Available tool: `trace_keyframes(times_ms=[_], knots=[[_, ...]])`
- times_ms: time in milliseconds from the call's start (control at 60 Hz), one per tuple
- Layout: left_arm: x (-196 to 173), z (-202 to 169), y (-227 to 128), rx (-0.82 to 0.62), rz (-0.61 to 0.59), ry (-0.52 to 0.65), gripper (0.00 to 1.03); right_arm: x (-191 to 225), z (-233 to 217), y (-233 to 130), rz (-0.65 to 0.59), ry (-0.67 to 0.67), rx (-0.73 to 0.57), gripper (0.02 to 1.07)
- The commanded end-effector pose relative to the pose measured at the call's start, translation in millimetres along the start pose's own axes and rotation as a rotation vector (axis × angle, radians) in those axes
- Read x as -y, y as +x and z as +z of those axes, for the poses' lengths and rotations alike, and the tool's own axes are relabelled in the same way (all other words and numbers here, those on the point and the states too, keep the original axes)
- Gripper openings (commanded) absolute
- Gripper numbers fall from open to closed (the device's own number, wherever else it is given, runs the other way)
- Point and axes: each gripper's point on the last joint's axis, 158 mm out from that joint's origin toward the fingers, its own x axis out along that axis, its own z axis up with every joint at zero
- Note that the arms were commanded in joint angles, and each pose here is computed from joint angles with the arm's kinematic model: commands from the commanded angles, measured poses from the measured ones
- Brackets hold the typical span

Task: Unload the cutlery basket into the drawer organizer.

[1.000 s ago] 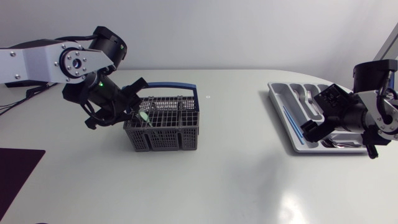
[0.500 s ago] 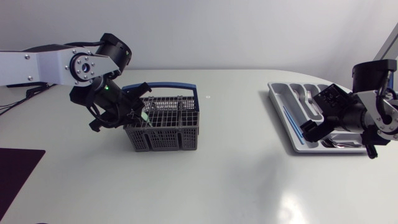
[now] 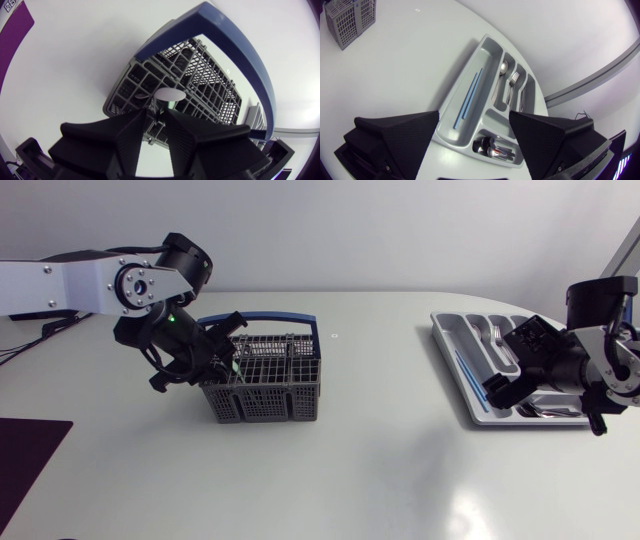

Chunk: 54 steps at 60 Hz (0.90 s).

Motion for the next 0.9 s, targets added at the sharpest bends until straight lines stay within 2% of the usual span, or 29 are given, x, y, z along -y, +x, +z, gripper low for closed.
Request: trace_keyframes(times_ms=[0, 567, 683, 883], knots=[[1, 6, 5, -0.001, 0.009, -0.007, 0.29, -9, -9, 1, 0.012, 0.013, -0.019, 1.02], [-1, 12, -1, 0.017, 0.004, -0.008, 0.29, -9, -9, 1, 0.012, 0.012, -0.017, 1.02], [-4, 17, -1, 0.051, 0.025, -0.004, 0.19, -9, -9, 1, 0.012, 0.012, -0.017, 1.02], [-2, 16, -2, 0.054, 0.020, 0.000, 0.17, -10, -9, 1, 0.013, 0.010, -0.018, 1.02]])
